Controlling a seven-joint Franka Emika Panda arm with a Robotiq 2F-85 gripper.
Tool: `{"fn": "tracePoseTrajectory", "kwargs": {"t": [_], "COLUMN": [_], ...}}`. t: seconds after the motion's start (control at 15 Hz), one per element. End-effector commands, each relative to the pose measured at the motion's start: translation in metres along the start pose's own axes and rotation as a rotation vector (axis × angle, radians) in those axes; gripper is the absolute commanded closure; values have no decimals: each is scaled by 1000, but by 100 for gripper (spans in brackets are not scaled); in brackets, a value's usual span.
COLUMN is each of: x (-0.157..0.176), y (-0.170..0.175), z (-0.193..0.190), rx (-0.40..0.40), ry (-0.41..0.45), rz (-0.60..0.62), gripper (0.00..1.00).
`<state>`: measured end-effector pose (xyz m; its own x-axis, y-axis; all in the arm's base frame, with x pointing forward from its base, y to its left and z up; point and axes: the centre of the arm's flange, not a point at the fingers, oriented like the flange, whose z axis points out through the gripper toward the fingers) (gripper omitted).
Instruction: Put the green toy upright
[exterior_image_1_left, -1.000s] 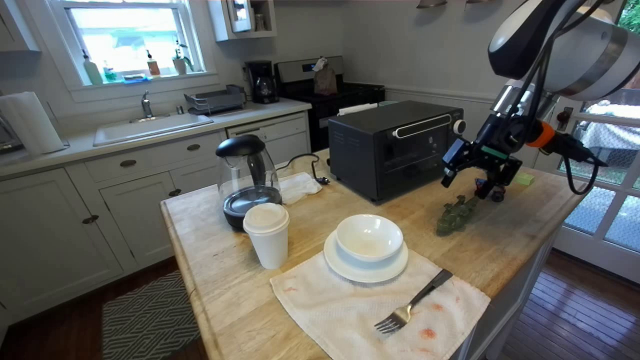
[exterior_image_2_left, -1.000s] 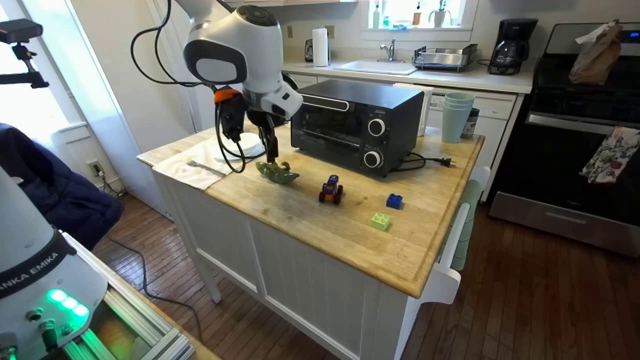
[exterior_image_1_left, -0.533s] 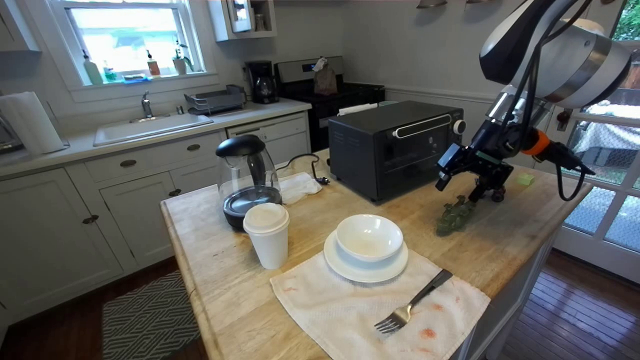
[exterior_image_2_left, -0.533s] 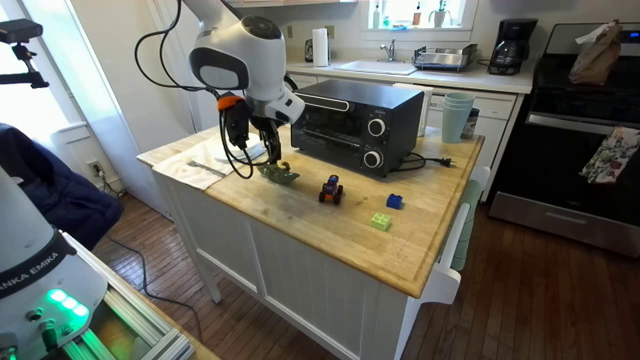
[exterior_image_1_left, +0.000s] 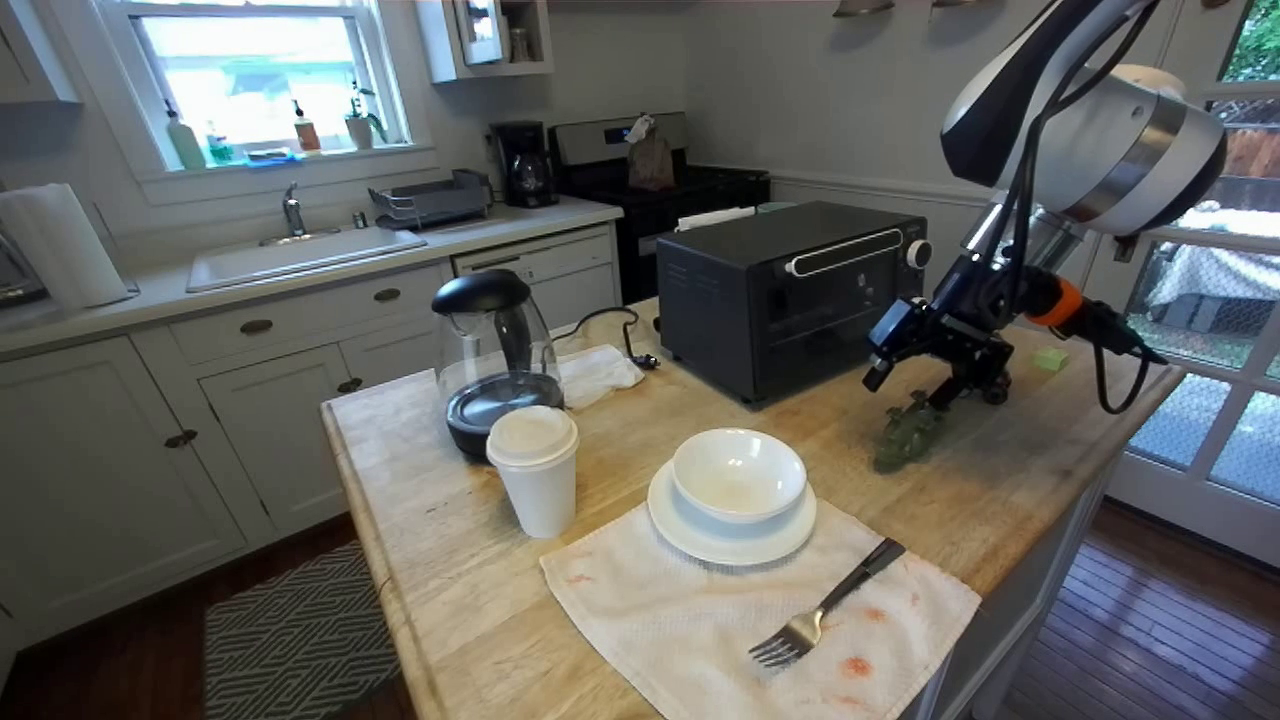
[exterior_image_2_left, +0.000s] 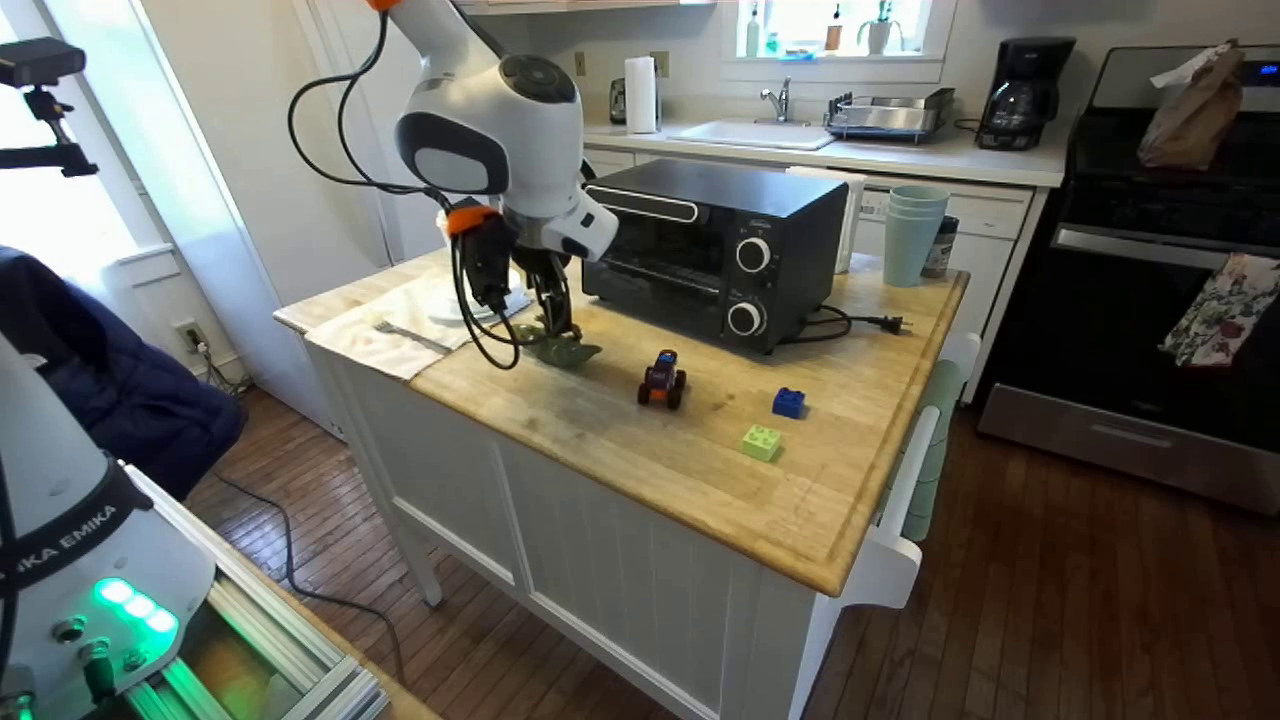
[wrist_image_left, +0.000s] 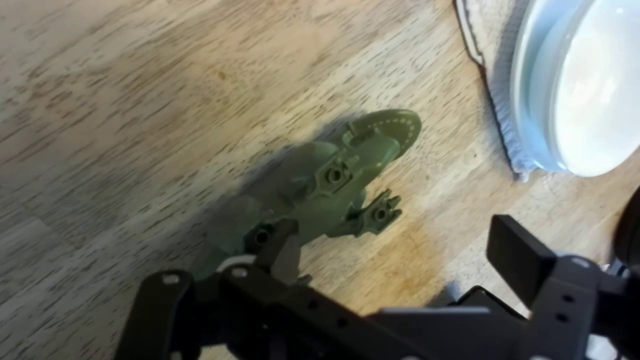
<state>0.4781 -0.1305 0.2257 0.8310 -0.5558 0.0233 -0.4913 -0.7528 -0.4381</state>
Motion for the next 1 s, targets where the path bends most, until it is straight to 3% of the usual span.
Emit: {"fn": "tracePoseTrajectory", "kwargs": {"t": [0.0, 0.33, 0.93], "x": [6, 2, -4], "y": [4, 0, -1], "z": [9, 4, 1], "rx": [-7, -19, -121], "ry": [-17, -30, -66], "rz": [9, 25, 66], "gripper": [0, 0, 0]}}
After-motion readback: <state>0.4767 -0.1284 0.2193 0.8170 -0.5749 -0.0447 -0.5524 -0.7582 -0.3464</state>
